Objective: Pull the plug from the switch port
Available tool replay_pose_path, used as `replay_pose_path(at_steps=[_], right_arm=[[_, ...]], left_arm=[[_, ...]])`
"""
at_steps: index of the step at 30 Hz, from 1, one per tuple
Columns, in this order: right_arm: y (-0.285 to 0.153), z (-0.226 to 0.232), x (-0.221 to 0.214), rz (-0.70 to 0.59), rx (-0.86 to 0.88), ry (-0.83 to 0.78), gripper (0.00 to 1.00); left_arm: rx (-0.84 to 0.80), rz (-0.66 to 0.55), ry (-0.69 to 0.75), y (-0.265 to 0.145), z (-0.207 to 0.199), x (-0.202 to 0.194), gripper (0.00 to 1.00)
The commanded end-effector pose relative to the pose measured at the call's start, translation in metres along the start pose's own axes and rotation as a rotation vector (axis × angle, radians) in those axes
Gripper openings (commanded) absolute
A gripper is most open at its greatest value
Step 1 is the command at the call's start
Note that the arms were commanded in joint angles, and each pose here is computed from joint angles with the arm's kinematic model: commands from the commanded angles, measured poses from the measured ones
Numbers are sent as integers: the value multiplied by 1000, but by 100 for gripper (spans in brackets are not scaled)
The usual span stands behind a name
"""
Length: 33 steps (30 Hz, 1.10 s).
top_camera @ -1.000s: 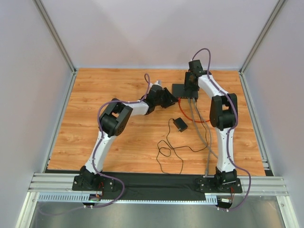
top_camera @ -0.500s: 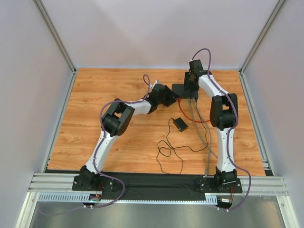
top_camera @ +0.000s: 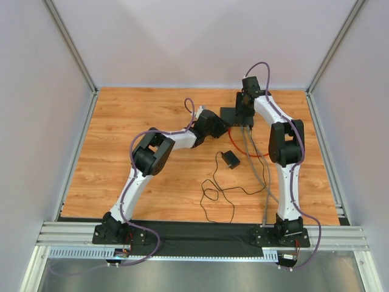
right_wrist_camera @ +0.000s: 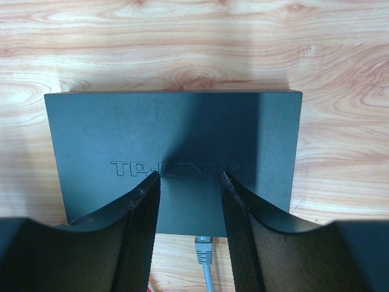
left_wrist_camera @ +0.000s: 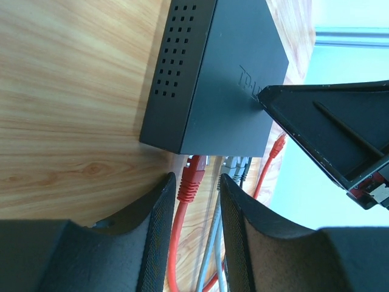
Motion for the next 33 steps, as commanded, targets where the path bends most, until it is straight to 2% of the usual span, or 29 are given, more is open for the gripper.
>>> replay_pose_path(at_steps=[1, 5, 14, 20, 30, 33], right_arm=[[13, -1, -22, 101, 20, -12, 46], [14, 0, -22, 101, 19, -9, 46], [14, -1, -22, 101, 20, -11, 46], [14, 2, -23, 106, 51, -9, 46], [14, 1, -23, 109, 52, -8, 46], [14, 2, -23, 109, 51, -9, 46]], left_arm=[[16, -14, -2, 2, 7, -2, 43], [24, -46, -23, 3, 9, 1, 39], [20, -51, -82, 8, 15, 8, 40], [21, -40, -89, 13, 18, 8, 33], [18, -42, -76, 18, 22, 9, 33], [17, -41, -74, 20, 26, 8, 28]])
Point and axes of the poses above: each gripper's point midway between its finger pads, its own y axis out along the fingers, its own z axis along the line the jaws close on, x = y × z, the point moved 10 cm from there along -y, back along the fingers, and after that the axes turned 9 degrees about -y, right-handed, at the moved point
